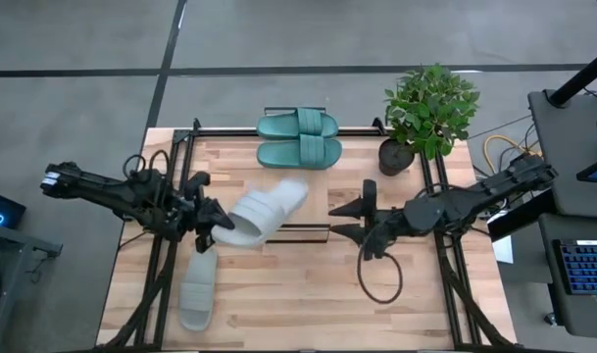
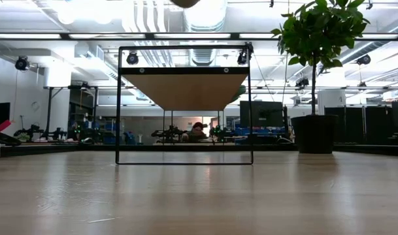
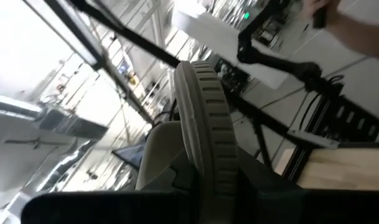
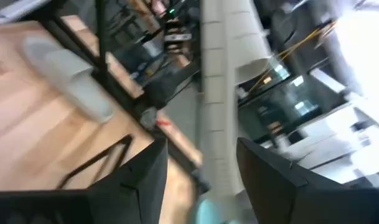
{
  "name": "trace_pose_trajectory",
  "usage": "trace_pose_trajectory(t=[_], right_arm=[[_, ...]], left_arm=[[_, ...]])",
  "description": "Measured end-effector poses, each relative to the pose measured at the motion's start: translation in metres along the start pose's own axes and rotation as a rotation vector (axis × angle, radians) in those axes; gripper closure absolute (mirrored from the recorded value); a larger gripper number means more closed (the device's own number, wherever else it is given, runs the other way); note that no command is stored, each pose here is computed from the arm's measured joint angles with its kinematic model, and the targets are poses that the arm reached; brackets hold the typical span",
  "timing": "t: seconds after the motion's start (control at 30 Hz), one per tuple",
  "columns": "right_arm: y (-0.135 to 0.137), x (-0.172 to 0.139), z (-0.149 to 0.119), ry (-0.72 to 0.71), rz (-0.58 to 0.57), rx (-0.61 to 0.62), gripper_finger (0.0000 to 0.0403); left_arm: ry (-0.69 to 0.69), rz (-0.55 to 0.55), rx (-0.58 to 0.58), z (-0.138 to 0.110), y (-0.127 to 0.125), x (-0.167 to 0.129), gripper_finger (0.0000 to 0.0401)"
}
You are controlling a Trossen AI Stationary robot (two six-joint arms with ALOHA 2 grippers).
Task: Pick and place slides into the shelf
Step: Put the right gray slide on the shelf
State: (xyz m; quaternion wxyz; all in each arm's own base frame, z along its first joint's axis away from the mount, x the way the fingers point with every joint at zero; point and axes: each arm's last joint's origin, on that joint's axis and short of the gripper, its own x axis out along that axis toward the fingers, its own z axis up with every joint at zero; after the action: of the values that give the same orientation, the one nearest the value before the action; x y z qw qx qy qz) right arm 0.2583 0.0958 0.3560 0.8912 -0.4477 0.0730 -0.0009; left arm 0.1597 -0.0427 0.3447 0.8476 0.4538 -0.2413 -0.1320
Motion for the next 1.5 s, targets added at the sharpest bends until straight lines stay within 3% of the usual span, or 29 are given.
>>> trace_pose_trajectory(t=[0.27,0.53,0.9,1.23,1.37,1.5], right_arm=[[0.012,0.022,-0.009,0.006,-0.052,-0.095,0.0220],[0.007,0.042,-0.014,0.130,-0.132,-0.107,0.0201],[0.009,0.056,-0.022,0.168,-0.118,-0.119,0.0197],[-0.001,0.062,-0.022,0.125,-0.138,-0.016,0.0198],[0.001,0.063,-0.023,0.127,-0.129,-0.047,0.0216],[0.004,0.066,-0.025,0.134,-0.122,-0.053,0.0281]], left_arm=[[0.004,-0.010,-0.002,-0.007,-0.005,0.014,0.0373],[0.000,-0.005,-0.003,-0.010,-0.007,0.019,0.0373],[-0.012,0.014,0.004,-0.009,-0.004,0.020,0.0373],[0.000,-0.004,0.004,-0.013,-0.008,0.024,0.0373],[0.000,-0.002,-0.002,-0.012,-0.007,0.024,0.0373],[0.024,0.012,-0.003,-0.013,-0.007,0.024,0.0373]])
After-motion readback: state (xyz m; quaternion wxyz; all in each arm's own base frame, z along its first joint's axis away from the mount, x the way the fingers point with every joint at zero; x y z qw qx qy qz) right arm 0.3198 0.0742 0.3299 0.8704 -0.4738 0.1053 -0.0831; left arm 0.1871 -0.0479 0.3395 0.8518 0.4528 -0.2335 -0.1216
